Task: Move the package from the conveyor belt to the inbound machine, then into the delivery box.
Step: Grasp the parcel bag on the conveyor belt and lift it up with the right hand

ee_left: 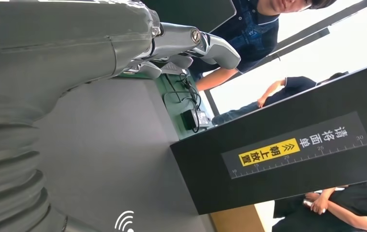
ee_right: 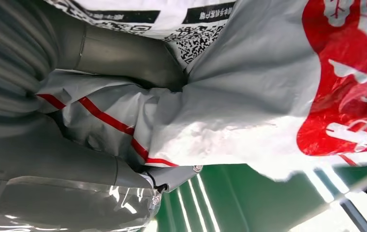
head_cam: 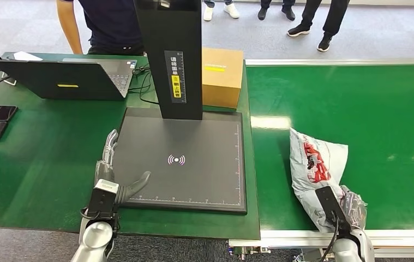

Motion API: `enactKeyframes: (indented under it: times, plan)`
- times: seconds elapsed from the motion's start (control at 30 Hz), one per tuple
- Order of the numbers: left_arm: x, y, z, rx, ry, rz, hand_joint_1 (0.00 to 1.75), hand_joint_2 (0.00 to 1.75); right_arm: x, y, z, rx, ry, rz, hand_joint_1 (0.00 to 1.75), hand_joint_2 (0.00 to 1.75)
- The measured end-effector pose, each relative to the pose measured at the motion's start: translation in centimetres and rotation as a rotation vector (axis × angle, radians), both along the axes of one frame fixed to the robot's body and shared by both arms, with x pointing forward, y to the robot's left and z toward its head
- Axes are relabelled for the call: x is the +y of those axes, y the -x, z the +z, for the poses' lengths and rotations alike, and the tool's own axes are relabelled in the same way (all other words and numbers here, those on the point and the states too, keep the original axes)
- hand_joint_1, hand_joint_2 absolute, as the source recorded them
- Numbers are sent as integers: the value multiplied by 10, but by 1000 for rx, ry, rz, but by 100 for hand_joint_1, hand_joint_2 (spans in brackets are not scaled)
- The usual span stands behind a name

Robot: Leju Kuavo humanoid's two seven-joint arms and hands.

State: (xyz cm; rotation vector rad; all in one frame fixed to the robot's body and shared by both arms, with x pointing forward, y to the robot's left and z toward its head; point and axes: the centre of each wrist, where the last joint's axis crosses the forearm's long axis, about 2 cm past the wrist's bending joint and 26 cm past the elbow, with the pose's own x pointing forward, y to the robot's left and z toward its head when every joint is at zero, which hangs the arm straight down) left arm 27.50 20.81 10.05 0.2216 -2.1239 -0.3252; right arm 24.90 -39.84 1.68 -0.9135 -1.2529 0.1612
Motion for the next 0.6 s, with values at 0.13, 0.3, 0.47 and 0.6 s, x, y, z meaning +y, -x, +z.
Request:
enactKeyframes:
  times: [0.13,0.3,0.47,0.6]
  plan:
    - [0,0,0,-4,0,-2,0,175,8,3,14,-79,38,20,174,175]
    - [0,0,0,-12,5,-2,0,175,20,2,33,-179,77,57,175,175]
    - [-1,1,-1,-16,11,-2,0,175,35,2,52,-273,124,100,173,175]
    - [-2,1,0,-20,16,-4,0,175,46,2,64,-331,146,129,175,175]
